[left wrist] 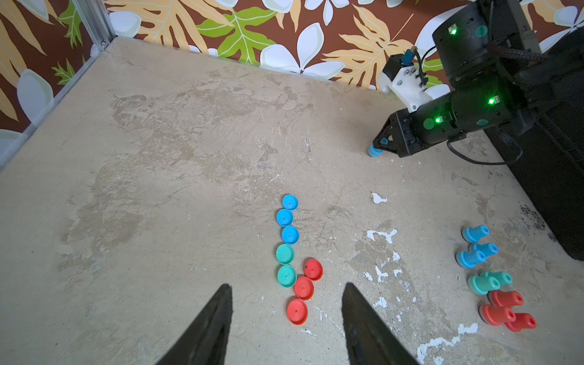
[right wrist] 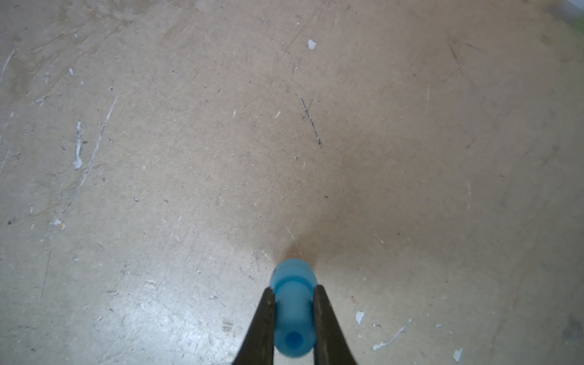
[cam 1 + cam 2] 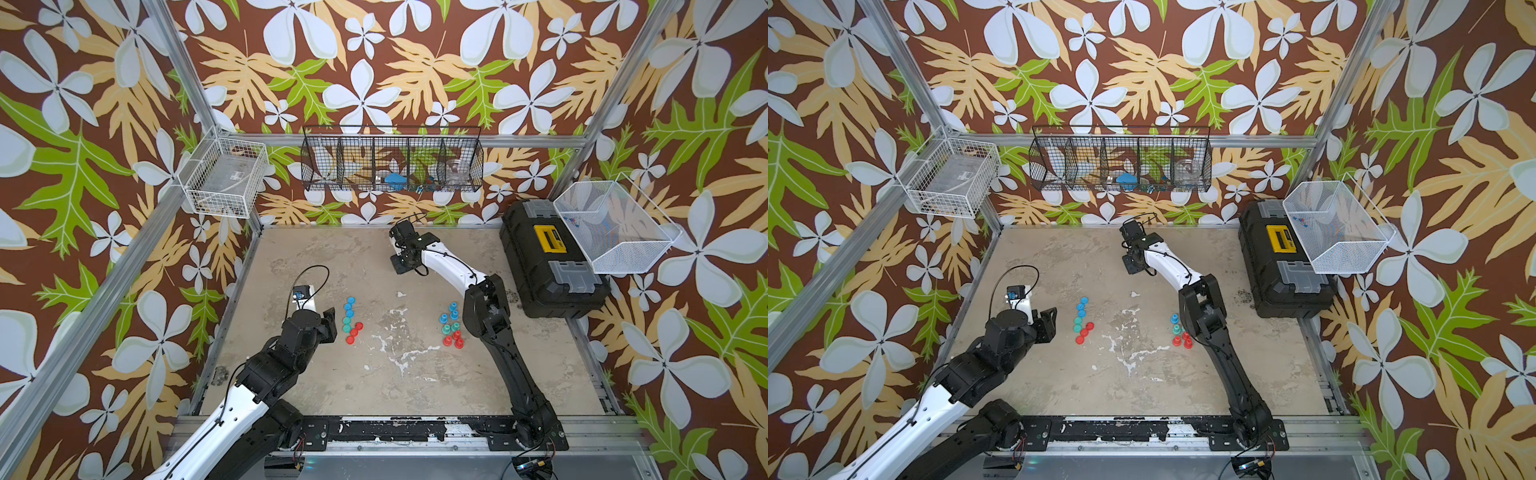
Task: Close the stamp cap
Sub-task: Place the stamp at the center of the board.
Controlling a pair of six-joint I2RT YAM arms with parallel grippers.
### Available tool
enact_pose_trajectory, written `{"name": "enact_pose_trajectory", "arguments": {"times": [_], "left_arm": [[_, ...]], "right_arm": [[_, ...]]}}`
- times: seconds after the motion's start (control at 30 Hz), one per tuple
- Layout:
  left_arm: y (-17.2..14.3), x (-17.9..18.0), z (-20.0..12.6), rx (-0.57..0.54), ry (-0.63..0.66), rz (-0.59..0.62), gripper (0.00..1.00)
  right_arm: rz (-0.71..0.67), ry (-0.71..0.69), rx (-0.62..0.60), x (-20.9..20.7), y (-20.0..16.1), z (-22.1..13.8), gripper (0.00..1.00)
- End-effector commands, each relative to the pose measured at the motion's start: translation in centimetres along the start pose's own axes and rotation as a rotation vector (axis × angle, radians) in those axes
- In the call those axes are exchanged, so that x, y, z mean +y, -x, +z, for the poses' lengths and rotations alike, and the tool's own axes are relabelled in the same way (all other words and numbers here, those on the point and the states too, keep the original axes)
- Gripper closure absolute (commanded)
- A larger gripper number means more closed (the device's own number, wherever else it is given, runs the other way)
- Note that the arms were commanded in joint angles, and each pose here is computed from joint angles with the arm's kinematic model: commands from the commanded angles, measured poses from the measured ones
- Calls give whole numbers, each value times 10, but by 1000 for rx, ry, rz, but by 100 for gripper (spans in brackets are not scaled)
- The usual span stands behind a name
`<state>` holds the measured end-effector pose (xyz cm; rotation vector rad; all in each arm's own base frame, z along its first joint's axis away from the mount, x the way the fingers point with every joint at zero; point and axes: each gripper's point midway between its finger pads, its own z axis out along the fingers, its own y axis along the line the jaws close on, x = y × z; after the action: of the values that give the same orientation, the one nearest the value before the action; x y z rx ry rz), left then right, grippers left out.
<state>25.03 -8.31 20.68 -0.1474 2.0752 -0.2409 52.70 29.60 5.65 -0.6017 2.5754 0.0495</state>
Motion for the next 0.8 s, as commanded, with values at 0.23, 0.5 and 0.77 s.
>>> {"name": "enact_pose_trajectory", "arguments": {"times": [0.23, 0.5, 0.77], "left_arm": [[3, 0, 0, -10, 1, -8, 42], [2, 0, 0, -9, 1, -7, 42], [3, 0, 0, -10, 3, -8, 42]], "right_arm": [[9, 23, 23, 4, -7, 3, 91], [10, 20, 25, 5, -8, 2, 85], [9, 17, 29, 4, -8, -1, 71]]}}
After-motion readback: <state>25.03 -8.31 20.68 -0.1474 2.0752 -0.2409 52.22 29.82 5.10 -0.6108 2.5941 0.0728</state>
